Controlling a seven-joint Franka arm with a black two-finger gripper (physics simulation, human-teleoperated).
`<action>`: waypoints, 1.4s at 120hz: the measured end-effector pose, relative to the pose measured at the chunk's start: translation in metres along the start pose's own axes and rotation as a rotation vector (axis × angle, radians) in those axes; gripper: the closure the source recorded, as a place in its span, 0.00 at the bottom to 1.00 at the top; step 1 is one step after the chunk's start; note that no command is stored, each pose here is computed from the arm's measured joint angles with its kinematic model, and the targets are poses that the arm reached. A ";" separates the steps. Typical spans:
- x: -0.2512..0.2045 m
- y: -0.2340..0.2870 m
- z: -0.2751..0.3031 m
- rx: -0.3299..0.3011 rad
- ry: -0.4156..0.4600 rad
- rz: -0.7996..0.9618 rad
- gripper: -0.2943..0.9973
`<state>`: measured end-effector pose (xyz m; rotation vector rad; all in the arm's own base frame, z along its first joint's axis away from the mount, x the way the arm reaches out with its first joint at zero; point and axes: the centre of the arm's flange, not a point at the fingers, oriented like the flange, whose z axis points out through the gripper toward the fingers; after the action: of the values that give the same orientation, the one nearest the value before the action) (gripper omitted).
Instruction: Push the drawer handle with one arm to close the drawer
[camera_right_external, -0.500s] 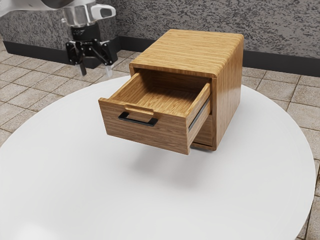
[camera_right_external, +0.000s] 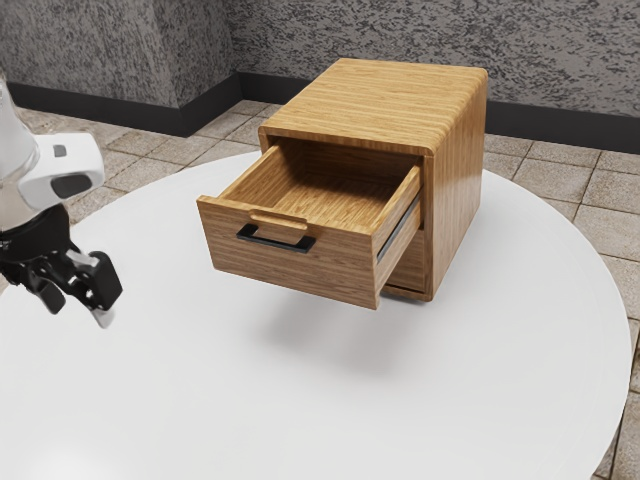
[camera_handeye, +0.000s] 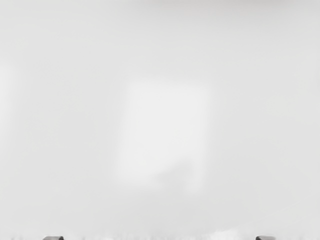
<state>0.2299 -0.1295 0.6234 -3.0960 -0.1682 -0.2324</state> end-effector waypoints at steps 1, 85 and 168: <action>-0.001 0.001 0.001 -0.003 -0.002 0.000 0.46; 0.072 0.018 0.087 -0.052 -0.112 -0.026 0.76; 0.226 0.023 0.129 -0.073 -0.098 -0.001 0.77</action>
<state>0.4737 -0.1237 0.5291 -3.1819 -0.1669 -0.0882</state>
